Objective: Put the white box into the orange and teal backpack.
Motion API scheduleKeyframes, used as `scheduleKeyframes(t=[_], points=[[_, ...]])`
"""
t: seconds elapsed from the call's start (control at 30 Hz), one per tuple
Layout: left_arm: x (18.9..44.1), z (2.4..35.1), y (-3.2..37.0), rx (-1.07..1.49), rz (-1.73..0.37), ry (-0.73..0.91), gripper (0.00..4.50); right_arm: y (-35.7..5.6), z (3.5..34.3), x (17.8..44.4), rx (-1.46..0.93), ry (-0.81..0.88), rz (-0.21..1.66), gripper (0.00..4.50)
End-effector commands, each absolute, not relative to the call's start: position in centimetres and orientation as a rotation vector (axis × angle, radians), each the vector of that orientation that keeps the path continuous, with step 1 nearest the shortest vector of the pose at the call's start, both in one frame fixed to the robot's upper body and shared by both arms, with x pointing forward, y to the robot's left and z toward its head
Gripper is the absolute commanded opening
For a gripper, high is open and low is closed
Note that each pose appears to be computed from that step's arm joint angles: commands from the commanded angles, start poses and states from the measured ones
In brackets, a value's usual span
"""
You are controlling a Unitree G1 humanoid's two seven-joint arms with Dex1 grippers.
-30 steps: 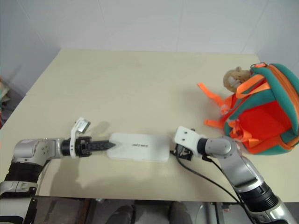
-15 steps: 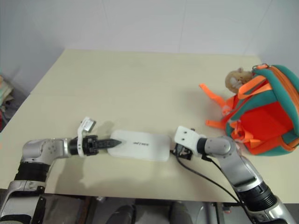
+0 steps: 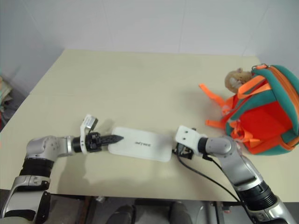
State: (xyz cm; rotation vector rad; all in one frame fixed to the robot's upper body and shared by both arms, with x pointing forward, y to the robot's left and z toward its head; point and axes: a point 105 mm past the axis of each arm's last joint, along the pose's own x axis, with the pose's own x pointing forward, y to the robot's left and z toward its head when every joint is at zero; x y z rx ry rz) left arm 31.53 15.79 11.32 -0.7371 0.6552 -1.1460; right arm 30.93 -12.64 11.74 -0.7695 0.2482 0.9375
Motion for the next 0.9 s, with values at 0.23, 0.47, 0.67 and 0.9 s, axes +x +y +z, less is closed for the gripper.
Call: scheduleKeyframes(t=[0.23,0.47,0.67,0.9], points=[[33.1,13.9,16.3,-0.824,-1.09,0.534,1.33,-12.9,14.1,31.7,-0.764,0.148,0.878,4.5],[33.8,15.2,17.6,-0.918,-1.025,0.432,1.33,-13.4,15.2,32.6,-0.647,0.103,0.776,4.5],[33.5,16.0,18.0,-1.007,-1.021,0.364,1.33,-13.8,16.3,32.2,-0.485,0.056,0.704,4.5],[33.4,17.4,18.4,-1.123,-1.033,0.263,1.33,-16.5,18.6,30.8,-0.198,-0.01,0.537,4.5]])
